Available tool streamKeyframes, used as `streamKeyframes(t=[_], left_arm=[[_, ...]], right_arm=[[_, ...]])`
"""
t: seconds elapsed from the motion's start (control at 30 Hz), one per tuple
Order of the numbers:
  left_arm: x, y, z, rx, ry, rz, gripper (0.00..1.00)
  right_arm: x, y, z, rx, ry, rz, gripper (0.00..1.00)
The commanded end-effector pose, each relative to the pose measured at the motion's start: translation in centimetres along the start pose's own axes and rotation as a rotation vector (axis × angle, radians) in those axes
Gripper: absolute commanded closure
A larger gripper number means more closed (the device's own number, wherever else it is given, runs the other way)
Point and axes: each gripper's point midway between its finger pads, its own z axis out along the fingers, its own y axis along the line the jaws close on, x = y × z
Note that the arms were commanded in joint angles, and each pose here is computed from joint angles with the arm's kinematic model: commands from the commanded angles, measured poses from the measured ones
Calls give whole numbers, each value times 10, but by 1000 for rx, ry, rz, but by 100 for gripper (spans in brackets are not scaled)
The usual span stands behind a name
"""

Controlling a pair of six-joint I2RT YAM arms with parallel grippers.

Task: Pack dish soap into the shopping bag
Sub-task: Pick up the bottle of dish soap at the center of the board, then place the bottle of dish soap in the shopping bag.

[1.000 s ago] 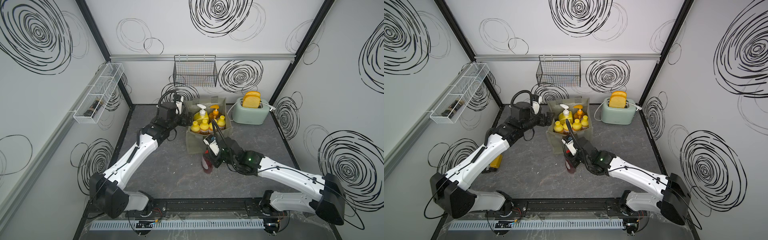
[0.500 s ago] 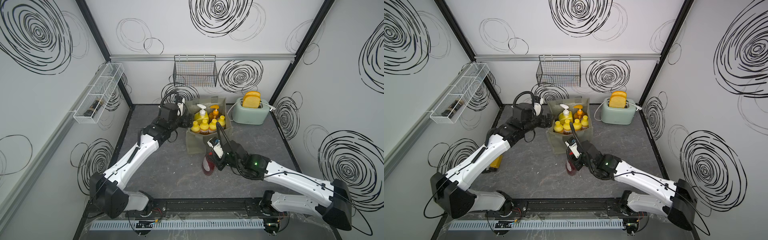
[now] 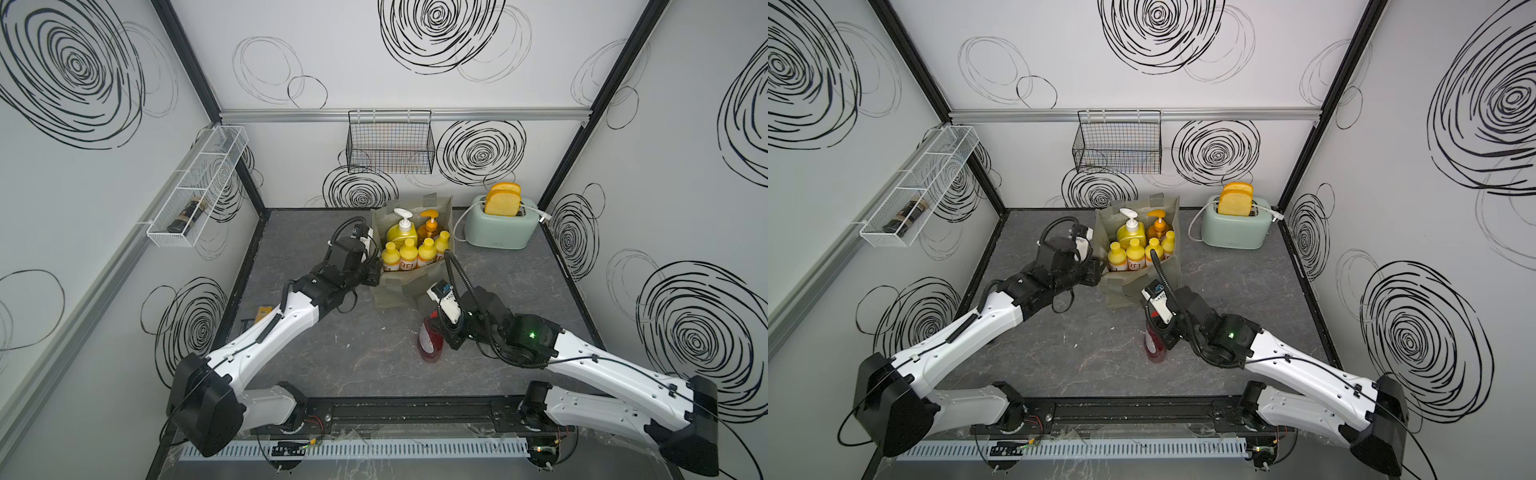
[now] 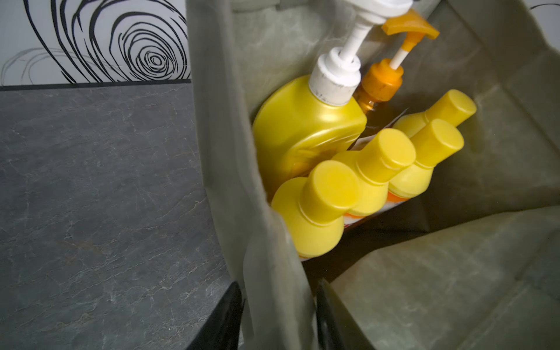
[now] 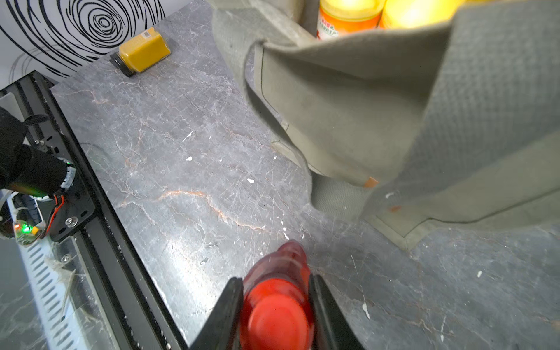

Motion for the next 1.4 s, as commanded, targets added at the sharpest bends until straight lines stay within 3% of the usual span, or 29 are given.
streamKeyframes(t=[0.0, 0.13, 0.53, 0.83, 1.37], left_arm=[[-10, -3, -7, 11, -85, -41, 60], [-12, -2, -7, 9, -114, -43, 61], [-35, -7, -37, 64, -278, -54, 46], [-29, -7, -34, 84, -260, -50, 49], [-21, 2, -37, 82, -274, -61, 50]], right_arm=[[-26, 5, -17, -22, -90, 14, 97], [-35, 8, -26, -33, -90, 9, 100], [-105, 31, -84, -150, -213, 1, 100], [-152, 50, -132, -258, -309, 4, 100], [-229, 40, -170, -176, -480, 3, 100]])
